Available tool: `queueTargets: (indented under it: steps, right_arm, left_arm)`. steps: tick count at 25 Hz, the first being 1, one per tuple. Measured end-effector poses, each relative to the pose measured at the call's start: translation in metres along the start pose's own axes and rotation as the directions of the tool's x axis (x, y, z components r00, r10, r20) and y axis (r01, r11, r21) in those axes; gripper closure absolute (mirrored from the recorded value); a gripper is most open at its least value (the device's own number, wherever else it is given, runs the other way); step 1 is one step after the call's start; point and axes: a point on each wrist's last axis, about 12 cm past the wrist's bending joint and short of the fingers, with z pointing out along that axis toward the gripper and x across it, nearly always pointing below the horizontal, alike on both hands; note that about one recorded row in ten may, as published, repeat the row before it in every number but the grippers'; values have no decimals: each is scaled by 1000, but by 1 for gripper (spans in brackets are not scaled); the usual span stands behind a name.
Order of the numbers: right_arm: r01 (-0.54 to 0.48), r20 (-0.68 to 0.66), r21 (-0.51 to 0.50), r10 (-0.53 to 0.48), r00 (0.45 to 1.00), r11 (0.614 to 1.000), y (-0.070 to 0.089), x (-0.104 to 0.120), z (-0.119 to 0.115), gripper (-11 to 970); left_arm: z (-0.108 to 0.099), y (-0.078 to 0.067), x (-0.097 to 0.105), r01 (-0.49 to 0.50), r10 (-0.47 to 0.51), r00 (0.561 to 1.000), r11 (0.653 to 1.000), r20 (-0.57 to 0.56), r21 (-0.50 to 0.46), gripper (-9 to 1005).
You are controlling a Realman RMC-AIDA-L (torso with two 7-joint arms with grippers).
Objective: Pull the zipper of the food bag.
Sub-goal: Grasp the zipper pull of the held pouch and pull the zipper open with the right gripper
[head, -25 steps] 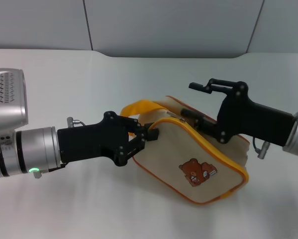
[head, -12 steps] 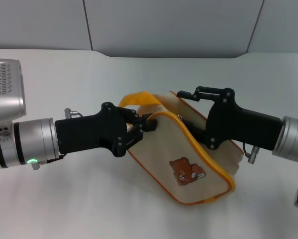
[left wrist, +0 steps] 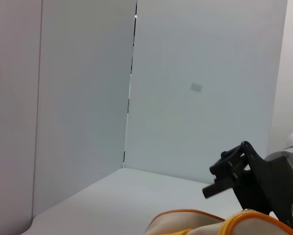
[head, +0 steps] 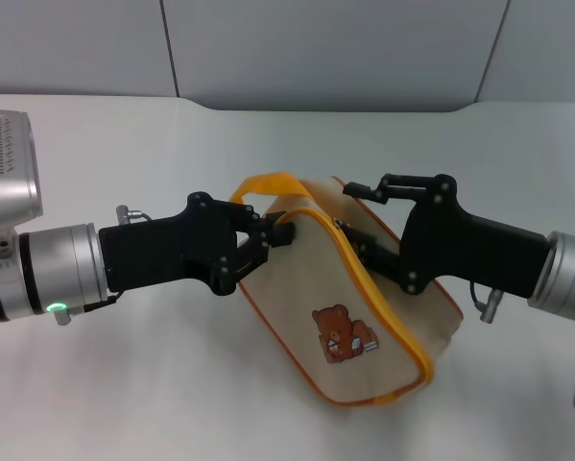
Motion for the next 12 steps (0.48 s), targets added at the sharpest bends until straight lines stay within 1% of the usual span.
queueTargets:
  steps: [5,10,12]
  right_arm:
    - [-12,1,4,12,1000,1000,4,-1,-1,509]
    - [-25,6,6,25,1000,1000,7,-2,0,723]
    - [-28,9,6,28,1000,1000,7,-2,0,793]
  left_arm:
    - [0,0,0,1,-1,1000,1000,0,-1,928]
    - [0,-1,2,6,-6,1000,1000,-4,6,928]
    - [1,-2,2,7,-7,1000,1000,-3,10,928]
